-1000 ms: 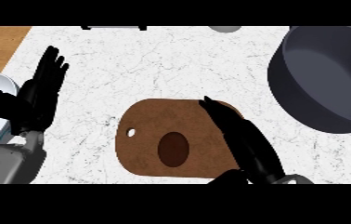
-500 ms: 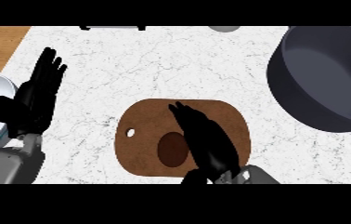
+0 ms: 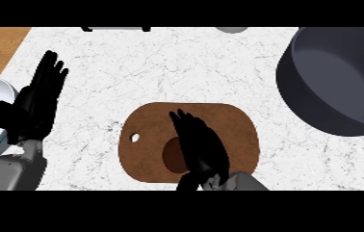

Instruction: Pick the cupcake from the cutting board and place it in the pot

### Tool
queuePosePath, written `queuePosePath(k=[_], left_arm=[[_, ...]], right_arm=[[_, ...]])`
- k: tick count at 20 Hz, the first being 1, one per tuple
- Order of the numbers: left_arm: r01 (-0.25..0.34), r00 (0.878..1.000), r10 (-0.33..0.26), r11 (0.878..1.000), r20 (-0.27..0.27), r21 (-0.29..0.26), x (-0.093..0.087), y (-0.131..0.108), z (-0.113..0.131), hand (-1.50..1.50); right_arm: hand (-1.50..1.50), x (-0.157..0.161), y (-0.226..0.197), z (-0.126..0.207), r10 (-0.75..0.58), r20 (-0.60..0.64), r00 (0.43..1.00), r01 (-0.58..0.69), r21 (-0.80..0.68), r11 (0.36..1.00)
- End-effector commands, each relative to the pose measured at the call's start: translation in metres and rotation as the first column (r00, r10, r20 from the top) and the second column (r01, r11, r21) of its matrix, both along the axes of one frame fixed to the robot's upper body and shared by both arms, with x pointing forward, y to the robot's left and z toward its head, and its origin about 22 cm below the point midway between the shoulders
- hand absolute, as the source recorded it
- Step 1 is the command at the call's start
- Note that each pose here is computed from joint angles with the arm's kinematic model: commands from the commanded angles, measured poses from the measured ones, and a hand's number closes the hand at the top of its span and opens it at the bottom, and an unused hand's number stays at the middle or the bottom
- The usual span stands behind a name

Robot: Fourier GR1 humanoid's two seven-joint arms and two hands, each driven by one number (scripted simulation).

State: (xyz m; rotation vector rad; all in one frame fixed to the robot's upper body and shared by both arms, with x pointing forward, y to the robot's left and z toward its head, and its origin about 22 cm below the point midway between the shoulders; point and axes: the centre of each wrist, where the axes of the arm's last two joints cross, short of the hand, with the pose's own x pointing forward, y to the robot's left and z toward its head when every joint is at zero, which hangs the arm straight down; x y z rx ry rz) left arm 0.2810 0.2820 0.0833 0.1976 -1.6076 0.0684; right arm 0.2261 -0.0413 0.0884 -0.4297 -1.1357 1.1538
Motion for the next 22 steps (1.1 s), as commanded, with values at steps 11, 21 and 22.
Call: queuePosePath(k=[11,21,22], left_arm=[[-0.001,1.0,0.001,1.0,0.013,0.0,0.0,0.02,-0.002,0.0],[-0.006,1.0,0.006,1.0,0.0,0.016,0.001,0.014,0.005,0.0],[0.008,1.0,-0.008,1.0,-0.01,-0.004,0.001,-0.02,0.001,0.0]], right_arm=[[-1.5,-0.007,0.02,-0.039,-0.023,-0.003,1.0,0.023,-0.048,0.999],[1.5,0.024,-0.009,-0.064,0.06,-0.019,0.998,-0.062,-0.114,0.992],[1.5,0.011,0.009,-0.072,0.106,-0.013,0.994,-0.107,-0.102,0.989]])
